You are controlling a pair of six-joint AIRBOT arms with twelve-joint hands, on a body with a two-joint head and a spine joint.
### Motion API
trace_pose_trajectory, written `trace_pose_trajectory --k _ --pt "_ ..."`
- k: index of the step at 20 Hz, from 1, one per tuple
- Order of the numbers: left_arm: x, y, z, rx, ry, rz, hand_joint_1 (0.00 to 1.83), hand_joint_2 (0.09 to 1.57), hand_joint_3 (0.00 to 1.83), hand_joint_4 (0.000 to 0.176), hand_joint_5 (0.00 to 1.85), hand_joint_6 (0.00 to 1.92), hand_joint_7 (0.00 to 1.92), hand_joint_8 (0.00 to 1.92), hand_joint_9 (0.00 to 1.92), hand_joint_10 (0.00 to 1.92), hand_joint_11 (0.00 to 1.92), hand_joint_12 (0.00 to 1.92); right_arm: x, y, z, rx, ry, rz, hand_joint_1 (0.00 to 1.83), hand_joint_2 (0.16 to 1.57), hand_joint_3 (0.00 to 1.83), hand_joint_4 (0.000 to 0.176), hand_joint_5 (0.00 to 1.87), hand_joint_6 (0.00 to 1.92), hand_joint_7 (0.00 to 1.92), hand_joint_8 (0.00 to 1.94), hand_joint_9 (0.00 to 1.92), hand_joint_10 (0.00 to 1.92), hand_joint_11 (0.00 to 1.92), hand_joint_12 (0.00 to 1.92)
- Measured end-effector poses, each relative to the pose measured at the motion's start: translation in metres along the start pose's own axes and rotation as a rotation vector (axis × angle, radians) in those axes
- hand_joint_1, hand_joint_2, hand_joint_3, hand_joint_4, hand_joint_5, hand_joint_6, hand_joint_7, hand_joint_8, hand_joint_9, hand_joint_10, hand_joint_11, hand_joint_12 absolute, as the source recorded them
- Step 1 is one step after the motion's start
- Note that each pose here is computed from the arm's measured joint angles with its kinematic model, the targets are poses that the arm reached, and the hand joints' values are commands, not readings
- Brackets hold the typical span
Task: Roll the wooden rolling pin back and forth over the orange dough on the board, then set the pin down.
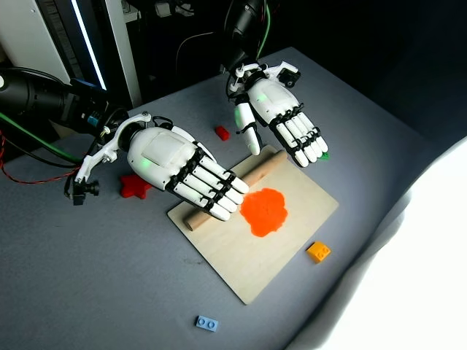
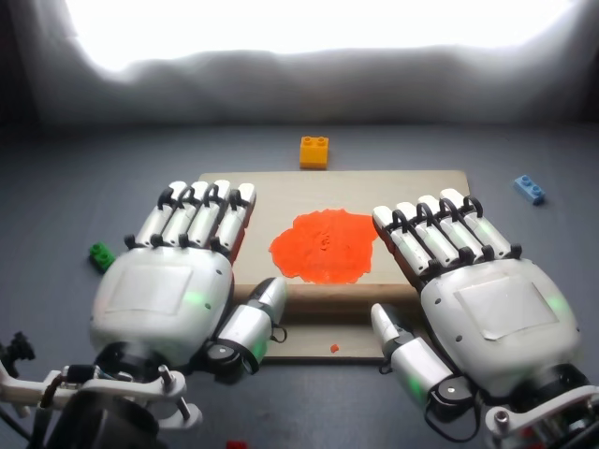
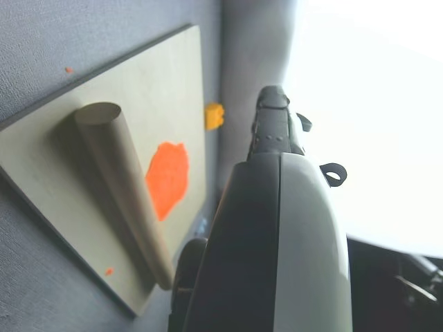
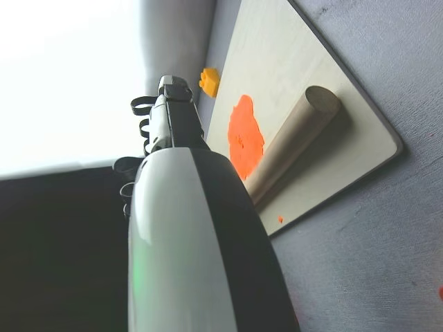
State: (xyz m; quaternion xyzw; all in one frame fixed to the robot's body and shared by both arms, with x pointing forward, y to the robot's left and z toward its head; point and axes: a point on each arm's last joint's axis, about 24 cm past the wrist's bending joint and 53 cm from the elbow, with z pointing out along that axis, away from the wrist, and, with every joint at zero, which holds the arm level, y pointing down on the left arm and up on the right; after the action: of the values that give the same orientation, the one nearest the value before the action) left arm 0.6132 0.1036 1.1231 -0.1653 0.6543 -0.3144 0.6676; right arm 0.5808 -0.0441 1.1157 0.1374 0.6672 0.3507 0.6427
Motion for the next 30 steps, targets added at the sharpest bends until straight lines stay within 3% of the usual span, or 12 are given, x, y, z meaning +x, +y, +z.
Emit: trace_pose_trajectory --k 3,6,11,14,19,30 --pt "0.01 0.004 -0.002 0.006 0.011 0.006 0.0 1.48 0.0 0.0 0.0 0.0 0.0 0.0 0.0 0.0 0.0 0.0 0.006 0.0 0.002 -0.001 0.01 0.033 0.0 1.57 0.13 0.0 0.11 0.01 0.11 0.01 0.08 0.01 0.03 0.04" --pt "0.019 0.007 -0.003 0.005 0.017 -0.003 0.0 1.47 0.0 0.0 0.0 0.0 0.0 0.0 0.0 0.0 0.0 0.0 0.012 -0.005 0.01 -0.001 0.003 0.029 0.0 1.57 0.11 0.0 0.13 0.0 0.12 0.0 0.09 0.0 0.0 0.19" --pt "0.025 0.007 -0.003 0.015 0.014 -0.003 0.0 1.46 0.0 0.0 0.0 0.0 0.0 0.0 0.0 0.0 0.0 0.0 0.021 -0.005 0.017 -0.007 0.018 0.036 0.0 1.55 0.02 0.0 0.13 0.0 0.11 0.0 0.07 0.0 0.0 0.2" --pt "0.03 0.009 -0.001 0.014 0.014 -0.001 0.0 1.46 0.0 0.0 0.0 0.0 0.0 0.0 0.0 0.0 0.0 0.0 0.024 -0.004 0.017 -0.008 0.029 0.046 0.0 1.57 0.14 0.0 0.13 0.01 0.11 0.0 0.07 0.0 0.0 0.19" --pt "0.041 0.015 -0.002 0.005 0.027 -0.009 0.0 1.48 0.01 0.0 0.01 0.0 0.0 0.0 0.0 0.0 0.0 0.0 0.027 -0.004 0.017 -0.01 0.042 0.062 0.0 1.57 0.12 0.0 0.15 0.01 0.16 0.0 0.1 0.0 0.0 0.19" --pt "0.046 0.022 0.001 0.001 0.016 -0.008 0.0 1.49 0.01 0.0 0.0 0.0 0.0 0.0 0.0 0.0 0.0 0.0 0.032 -0.008 0.019 -0.007 0.067 0.099 0.0 1.57 0.12 0.0 0.14 0.0 0.14 0.0 0.1 0.0 0.0 0.2"
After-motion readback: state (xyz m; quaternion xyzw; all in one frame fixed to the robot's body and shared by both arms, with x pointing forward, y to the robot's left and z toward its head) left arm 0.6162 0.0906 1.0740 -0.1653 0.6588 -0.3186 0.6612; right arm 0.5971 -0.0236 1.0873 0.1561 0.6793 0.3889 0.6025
